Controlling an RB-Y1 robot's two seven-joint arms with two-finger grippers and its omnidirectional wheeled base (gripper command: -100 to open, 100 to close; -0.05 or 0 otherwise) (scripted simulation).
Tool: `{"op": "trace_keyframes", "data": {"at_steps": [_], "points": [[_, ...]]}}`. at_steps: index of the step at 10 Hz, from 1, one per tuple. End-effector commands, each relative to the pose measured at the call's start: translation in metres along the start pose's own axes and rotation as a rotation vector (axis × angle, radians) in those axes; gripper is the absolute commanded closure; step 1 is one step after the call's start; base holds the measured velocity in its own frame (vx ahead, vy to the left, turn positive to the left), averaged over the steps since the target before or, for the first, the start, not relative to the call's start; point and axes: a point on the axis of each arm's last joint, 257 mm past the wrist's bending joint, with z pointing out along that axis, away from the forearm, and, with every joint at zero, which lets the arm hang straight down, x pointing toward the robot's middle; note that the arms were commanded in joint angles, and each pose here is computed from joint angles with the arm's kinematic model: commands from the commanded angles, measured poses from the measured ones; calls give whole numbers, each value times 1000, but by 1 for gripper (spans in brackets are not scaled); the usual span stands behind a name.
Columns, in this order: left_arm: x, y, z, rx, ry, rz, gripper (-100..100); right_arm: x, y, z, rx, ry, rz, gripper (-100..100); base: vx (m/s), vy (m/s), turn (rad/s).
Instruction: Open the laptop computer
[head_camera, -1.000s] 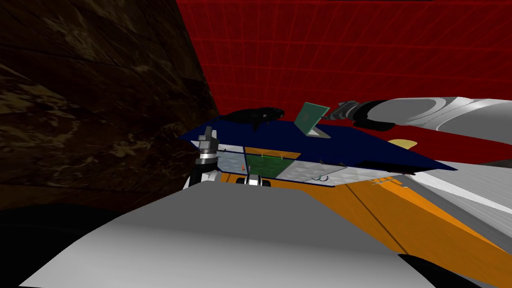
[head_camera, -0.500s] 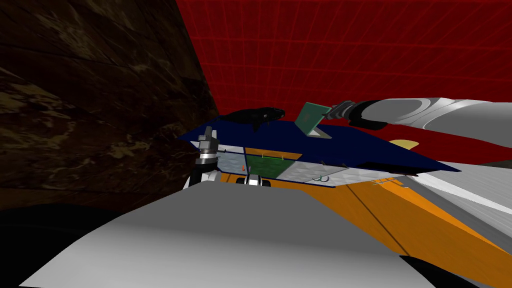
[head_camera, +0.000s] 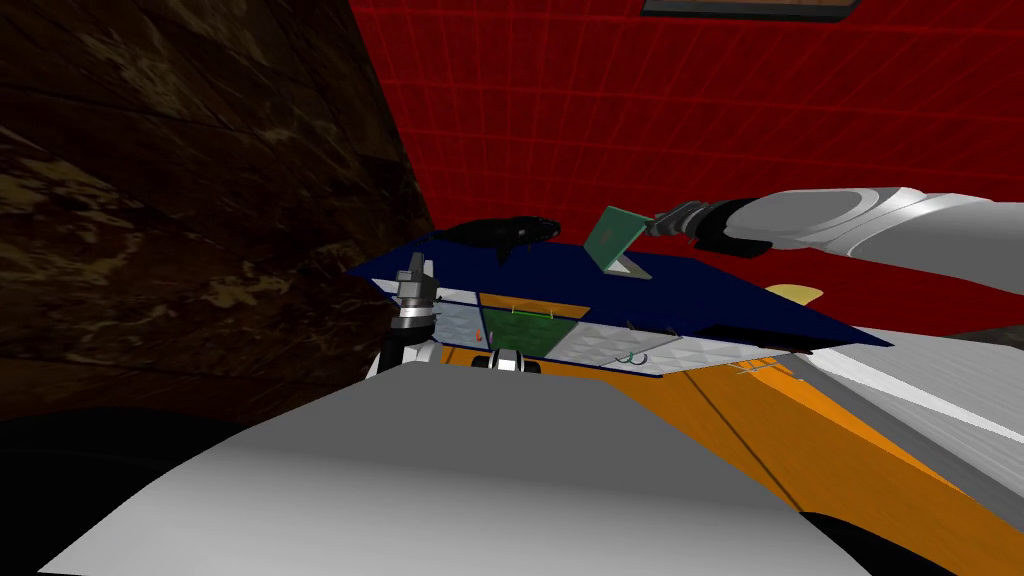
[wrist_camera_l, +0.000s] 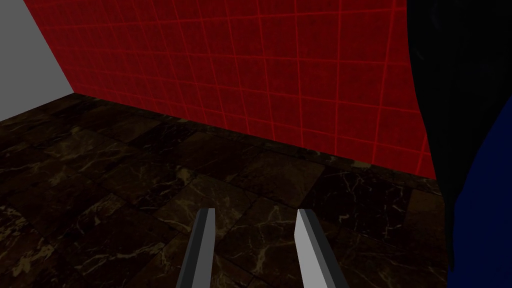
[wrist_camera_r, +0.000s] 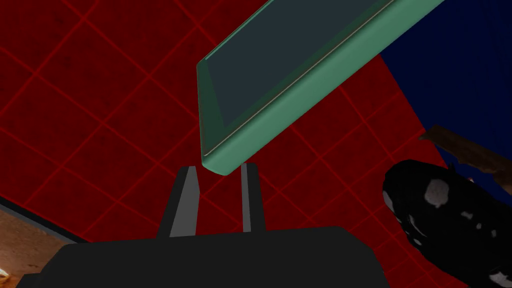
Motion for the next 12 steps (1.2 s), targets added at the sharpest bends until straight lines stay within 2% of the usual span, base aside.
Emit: {"op": "trace_keyframes", "data": {"at_steps": [1, 2, 4, 5, 6, 7, 8, 9, 10, 11, 12], "points": [[0, 0, 0, 0, 0, 0, 0, 3, 9, -1, -23, 3, 103, 100, 2, -118, 1], [0, 0, 0, 0, 0, 0, 0, 3, 9, -1, -23, 3, 103, 100, -1, -83, 1], [0, 0, 0, 0, 0, 0, 0, -1, 13, -2, -36, -5, 179, 100, -8, -84, -5], [0, 0, 0, 0, 0, 0, 0, -4, 9, -2, -27, -12, 154, 100, -5, -46, 2], [0, 0, 0, 0, 0, 0, 0, 37, -11, -9, 26, 45, 253, 100, -105, -162, 384], [0, 0, 0, 0, 0, 0, 0, 47, -12, -9, 31, 61, 246, 100, -132, -178, 384], [0, 0, 0, 0, 0, 0, 0, 48, -11, -9, 30, 64, 253, 100, -92, -92, 306], [0, 0, 0, 0, 0, 0, 0, 95, -32, -21, 91, 130, 325, 100, -153, -149, 401], [0, 0, 0, 0, 0, 0, 0, 103, -29, -21, 92, 144, 339, 100, -180, -149, 410], [0, 0, 0, 0, 0, 0, 0, 103, -29, -21, 92, 144, 339, 100, -104, -74, 220], [0, 0, 0, 0, 0, 0, 0, 139, -57, -38, 171, 186, 421, 100, -162, -95, 399]]}}
